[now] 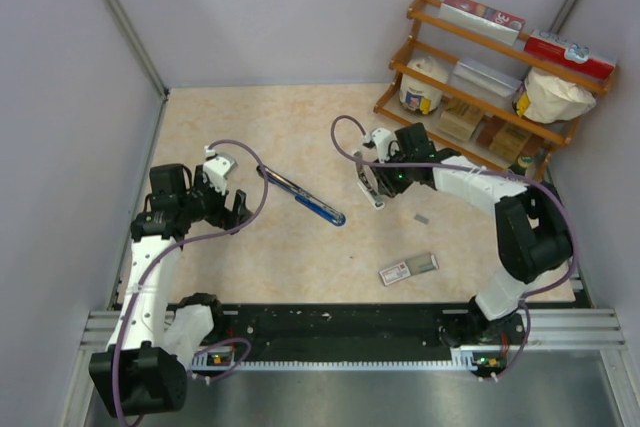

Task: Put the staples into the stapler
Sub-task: Adjust the staple in the stapler, then pick up the staple from the center of the board.

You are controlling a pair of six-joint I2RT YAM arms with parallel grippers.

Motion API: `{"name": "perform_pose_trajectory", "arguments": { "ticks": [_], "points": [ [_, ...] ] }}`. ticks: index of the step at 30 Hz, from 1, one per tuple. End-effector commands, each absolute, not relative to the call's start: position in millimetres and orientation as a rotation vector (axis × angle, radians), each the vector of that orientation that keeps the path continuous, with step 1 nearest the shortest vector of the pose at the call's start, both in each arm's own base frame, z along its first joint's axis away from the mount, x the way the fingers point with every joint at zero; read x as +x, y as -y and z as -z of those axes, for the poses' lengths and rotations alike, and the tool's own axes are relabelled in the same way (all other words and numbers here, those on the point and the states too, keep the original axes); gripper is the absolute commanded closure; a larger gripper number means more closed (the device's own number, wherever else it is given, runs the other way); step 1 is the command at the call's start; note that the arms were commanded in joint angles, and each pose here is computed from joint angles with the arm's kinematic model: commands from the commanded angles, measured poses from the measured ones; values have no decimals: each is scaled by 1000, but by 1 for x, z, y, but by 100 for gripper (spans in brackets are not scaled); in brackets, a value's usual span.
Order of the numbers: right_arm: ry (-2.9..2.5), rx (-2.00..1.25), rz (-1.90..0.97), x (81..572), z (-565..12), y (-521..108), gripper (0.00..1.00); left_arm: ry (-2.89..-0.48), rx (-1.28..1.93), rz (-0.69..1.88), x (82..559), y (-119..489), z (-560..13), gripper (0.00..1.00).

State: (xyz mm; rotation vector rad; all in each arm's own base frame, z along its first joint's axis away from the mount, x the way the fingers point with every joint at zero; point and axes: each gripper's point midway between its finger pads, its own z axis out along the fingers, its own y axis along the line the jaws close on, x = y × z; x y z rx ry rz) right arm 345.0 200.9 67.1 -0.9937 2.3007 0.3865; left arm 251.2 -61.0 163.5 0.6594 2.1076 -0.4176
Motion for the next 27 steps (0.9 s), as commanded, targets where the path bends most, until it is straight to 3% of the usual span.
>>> {"name": "perform_pose_trajectory", "arguments": {
  "ticks": [1,13,27],
  "points": [
    [-2173,-976,-357,362,-125,-197,65,-2077,660,420,256,62,-168,8],
    [-2345,-1266,-148,296,-66,-126,62,-2060,677,450,254,67,-169,8],
    [-2493,-1323,-134,291,-28,-109,60,-2048,684,452,252,68,-171,8]
  ]
}}
